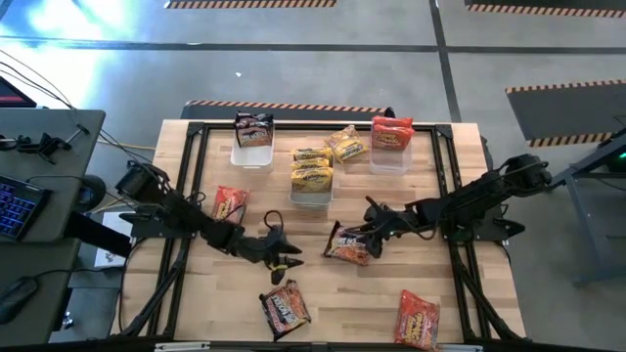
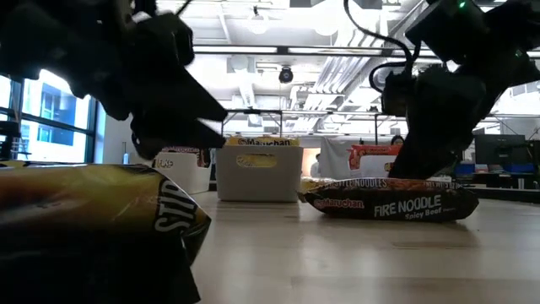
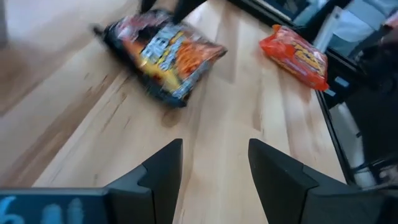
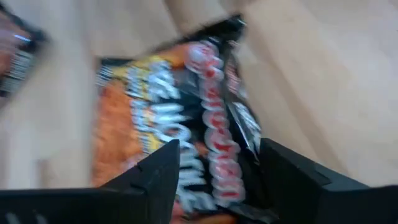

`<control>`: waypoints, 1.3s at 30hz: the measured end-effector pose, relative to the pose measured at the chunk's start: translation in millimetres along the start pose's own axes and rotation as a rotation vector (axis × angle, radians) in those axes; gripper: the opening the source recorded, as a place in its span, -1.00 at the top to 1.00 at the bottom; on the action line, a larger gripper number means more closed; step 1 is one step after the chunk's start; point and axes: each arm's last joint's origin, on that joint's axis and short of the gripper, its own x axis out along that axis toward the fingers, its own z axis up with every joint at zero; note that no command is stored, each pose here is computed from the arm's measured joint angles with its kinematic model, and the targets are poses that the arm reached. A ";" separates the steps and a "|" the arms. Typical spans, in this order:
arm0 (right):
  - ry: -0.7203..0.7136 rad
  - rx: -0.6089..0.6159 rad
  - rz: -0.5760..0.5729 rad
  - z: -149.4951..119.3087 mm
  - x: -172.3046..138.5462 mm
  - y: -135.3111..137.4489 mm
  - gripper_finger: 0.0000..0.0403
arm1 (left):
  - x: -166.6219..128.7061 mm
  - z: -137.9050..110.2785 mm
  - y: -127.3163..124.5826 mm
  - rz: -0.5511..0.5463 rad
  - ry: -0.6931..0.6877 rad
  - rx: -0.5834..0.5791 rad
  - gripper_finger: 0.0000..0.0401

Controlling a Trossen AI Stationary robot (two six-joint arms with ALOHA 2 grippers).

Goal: Sort Maruchan noodles
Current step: Put the top black noodle pack into the white bin

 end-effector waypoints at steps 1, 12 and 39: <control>-0.005 0.002 0.027 0.3 0.1 0.9 0.03 | 1.0 1.1 2.6 0.006 0.006 -0.032 0.13; -0.028 -0.013 0.047 0.8 0.2 1.4 0.41 | 6.2 11.1 16.6 0.039 -0.004 -0.108 0.09; -0.100 -0.360 0.156 33.6 41.2 58.6 0.95 | 11.3 17.7 37.2 0.039 0.097 -0.154 -0.02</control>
